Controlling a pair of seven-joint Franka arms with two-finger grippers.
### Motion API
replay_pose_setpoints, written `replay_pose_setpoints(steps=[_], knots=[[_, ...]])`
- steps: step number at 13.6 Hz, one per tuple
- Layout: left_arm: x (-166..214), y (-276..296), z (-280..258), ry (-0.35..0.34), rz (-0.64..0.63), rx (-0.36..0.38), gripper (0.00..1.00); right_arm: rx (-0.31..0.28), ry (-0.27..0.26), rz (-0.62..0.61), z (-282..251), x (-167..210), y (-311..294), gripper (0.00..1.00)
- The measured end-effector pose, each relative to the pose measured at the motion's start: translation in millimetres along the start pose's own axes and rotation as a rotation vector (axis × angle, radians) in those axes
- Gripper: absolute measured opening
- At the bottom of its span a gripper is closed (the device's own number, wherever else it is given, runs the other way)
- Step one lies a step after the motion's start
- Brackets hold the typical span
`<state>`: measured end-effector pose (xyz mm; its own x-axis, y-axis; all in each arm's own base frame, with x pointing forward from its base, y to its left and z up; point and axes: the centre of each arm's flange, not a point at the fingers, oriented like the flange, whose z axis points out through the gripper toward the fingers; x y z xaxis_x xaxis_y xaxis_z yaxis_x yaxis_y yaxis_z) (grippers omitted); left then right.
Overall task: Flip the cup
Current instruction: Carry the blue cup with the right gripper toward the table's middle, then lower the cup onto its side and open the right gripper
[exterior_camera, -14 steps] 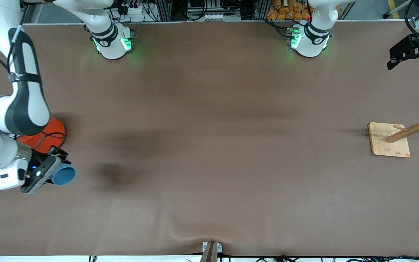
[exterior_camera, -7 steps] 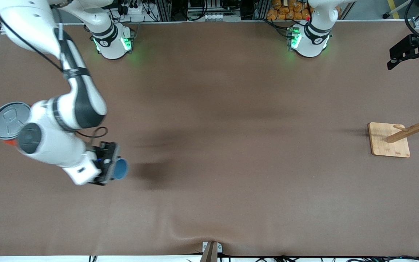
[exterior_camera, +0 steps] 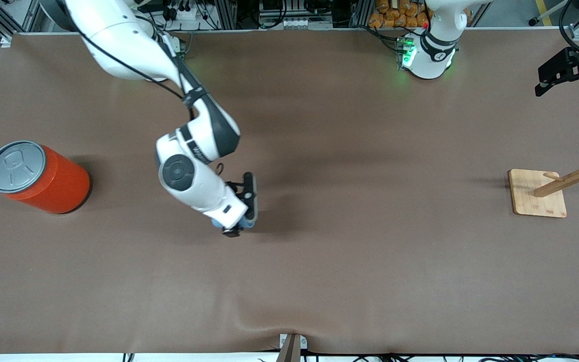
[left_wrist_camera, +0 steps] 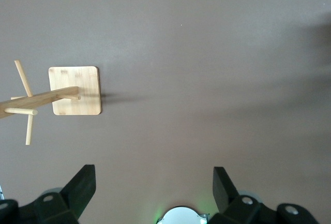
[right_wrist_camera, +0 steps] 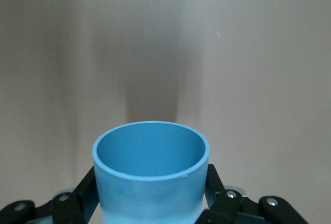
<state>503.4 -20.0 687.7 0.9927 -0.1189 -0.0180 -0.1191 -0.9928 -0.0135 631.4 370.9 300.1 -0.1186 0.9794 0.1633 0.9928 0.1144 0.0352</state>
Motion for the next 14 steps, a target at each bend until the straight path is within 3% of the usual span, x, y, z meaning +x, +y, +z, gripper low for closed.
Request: replay_pose_setpoints(steps=[5, 9, 13, 14], knots=[[0, 0, 1, -0.001, 0.000, 0.000, 1.00, -0.046, 0.034, -0.001, 49, 88, -40, 0.83], [0, 0, 1, -0.002, 0.000, 0.000, 1.00, -0.015, 0.019, 0.082, 95, 97, -55, 0.83], [0, 0, 1, -0.002, 0.000, 0.000, 1.00, -0.005, -0.010, 0.068, 114, 110, -70, 0.83], [0, 0, 1, -0.002, 0.000, 0.000, 1.00, -0.010, -0.018, 0.058, 115, 111, -71, 0.90]])
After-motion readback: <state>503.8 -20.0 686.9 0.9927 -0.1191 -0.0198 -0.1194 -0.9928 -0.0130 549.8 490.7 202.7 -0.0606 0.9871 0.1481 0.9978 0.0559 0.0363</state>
